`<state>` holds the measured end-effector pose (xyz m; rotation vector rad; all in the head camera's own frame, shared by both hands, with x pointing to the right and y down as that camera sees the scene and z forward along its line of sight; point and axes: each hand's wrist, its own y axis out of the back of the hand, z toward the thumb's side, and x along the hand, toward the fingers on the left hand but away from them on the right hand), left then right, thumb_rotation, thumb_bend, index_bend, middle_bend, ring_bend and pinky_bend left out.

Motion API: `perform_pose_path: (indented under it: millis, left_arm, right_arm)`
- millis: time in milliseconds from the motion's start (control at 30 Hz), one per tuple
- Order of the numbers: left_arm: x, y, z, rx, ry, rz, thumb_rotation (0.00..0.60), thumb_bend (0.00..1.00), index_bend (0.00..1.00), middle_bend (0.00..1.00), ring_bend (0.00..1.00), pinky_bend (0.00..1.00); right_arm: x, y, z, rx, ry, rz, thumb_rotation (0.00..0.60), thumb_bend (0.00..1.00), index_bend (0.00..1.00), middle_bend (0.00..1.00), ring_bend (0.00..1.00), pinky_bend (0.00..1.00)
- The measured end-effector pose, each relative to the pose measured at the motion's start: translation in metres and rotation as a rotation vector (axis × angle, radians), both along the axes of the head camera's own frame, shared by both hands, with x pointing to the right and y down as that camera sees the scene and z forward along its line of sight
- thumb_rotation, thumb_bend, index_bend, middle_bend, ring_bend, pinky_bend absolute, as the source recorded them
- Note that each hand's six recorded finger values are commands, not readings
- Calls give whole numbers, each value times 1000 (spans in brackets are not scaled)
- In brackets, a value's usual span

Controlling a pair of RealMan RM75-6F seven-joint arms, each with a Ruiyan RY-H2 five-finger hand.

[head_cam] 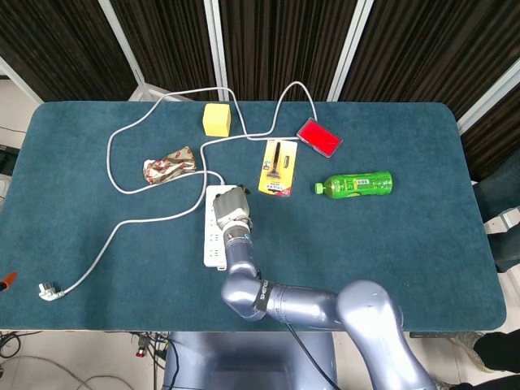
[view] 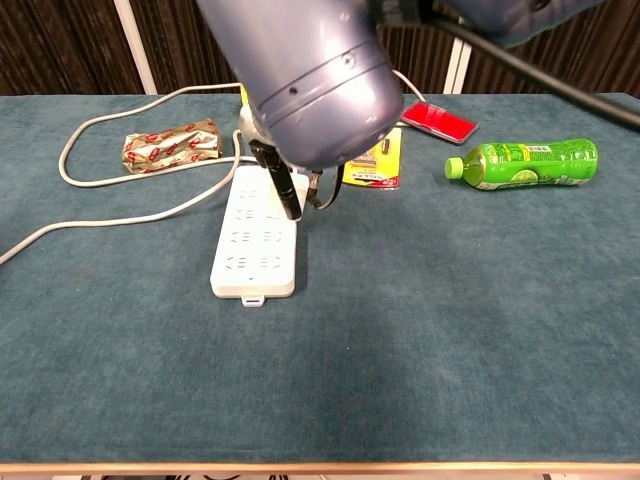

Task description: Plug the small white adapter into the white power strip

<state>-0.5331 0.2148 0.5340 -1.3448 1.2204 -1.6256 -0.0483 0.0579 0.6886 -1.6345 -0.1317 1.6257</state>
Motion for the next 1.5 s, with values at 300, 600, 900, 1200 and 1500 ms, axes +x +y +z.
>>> perform_pose_path:
  millis: [300,600,900,1200,1500]
  left_arm:
    - [0,0,-1,4,-2,-6,600,84,180,0,0,0]
    - [0,1,-2,9,-6,-10,600,84,180,0,0,0]
    - [0,0,-2,9,-4,-11,600,84,180,0,0,0]
    - [0,0,-2,10,-6,-12,600,84,180,0,0,0]
    - [-1,0,-2,10,-9,-13,600,84,180,0,0,0]
  right_arm:
    - [32,-10,-32,-3,-78,34,600,213,151,264,242,260]
    - [114,-21,-65,-1,-189,164,600,213,151,453,463,390]
    - [148,9,-66,-51,-323,169,600,212,107,475,492,390]
    - [142,32,-56,-92,-388,129,600,212,105,488,506,395]
    - [123,35,-46,-98,-398,112,600,213,105,491,509,395]
